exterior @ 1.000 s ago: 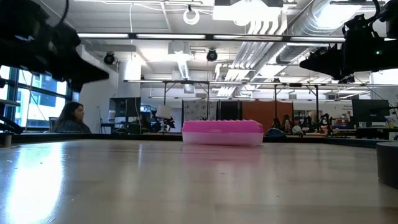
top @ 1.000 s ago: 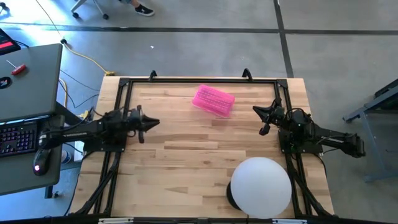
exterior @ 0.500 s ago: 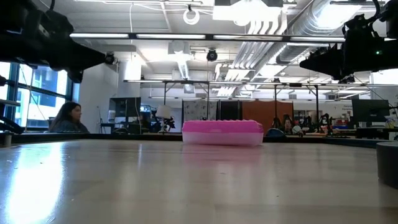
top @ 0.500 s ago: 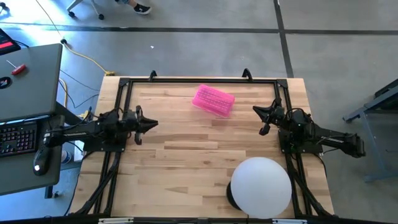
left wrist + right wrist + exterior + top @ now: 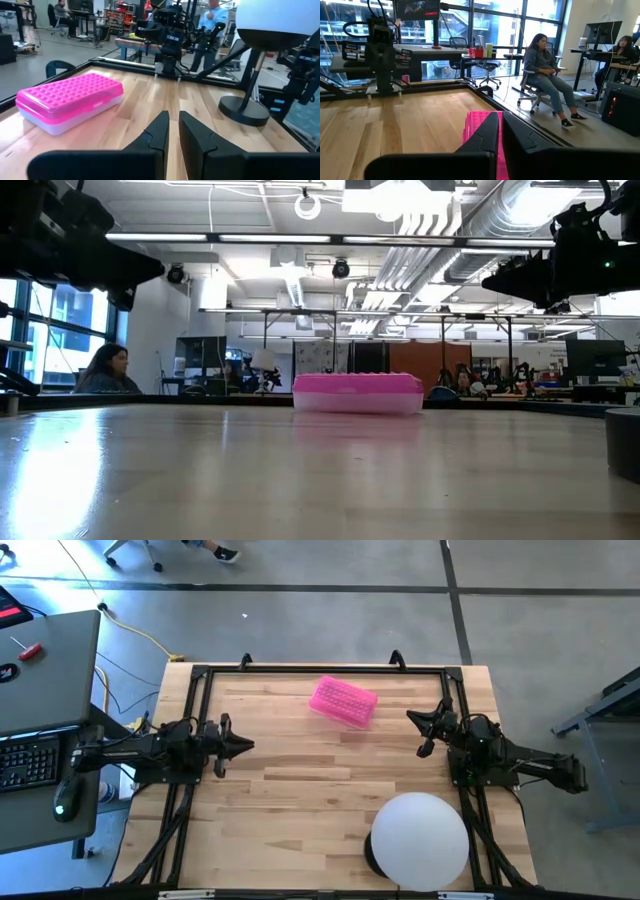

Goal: Pick & place school supplies into a supply box
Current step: Return to Home Position

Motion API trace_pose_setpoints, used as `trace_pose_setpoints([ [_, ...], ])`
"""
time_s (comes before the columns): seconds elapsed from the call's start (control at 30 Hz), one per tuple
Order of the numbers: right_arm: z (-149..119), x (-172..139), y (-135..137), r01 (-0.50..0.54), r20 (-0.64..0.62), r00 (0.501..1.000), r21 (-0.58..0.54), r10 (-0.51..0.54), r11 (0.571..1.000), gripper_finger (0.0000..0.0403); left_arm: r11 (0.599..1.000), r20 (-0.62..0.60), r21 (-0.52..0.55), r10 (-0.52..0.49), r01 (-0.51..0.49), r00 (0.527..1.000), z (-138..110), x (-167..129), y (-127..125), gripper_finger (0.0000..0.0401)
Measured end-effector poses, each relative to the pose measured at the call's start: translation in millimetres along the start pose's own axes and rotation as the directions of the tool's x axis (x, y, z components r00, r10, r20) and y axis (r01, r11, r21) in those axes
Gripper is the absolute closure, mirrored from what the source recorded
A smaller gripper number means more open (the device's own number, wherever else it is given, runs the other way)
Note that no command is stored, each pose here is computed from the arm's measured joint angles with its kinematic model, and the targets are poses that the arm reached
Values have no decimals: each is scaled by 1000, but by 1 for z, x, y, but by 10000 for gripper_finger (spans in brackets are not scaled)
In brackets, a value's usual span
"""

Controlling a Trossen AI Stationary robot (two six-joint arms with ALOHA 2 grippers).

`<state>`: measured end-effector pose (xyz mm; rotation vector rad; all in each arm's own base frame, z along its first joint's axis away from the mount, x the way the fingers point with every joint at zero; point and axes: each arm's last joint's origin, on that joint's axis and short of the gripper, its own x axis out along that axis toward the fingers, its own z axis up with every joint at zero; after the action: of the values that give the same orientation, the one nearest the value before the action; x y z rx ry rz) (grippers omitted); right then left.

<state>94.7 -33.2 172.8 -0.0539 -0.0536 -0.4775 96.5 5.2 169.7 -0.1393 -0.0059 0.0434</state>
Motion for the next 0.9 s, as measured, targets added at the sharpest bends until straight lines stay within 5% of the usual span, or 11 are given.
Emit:
trace_pose_setpoints([
  [0.9, 0, 0, 0, 0, 0, 1000, 0, 0, 1000, 402, 1000, -1, 0, 7, -7, 1000, 0, 0, 0, 327],
])
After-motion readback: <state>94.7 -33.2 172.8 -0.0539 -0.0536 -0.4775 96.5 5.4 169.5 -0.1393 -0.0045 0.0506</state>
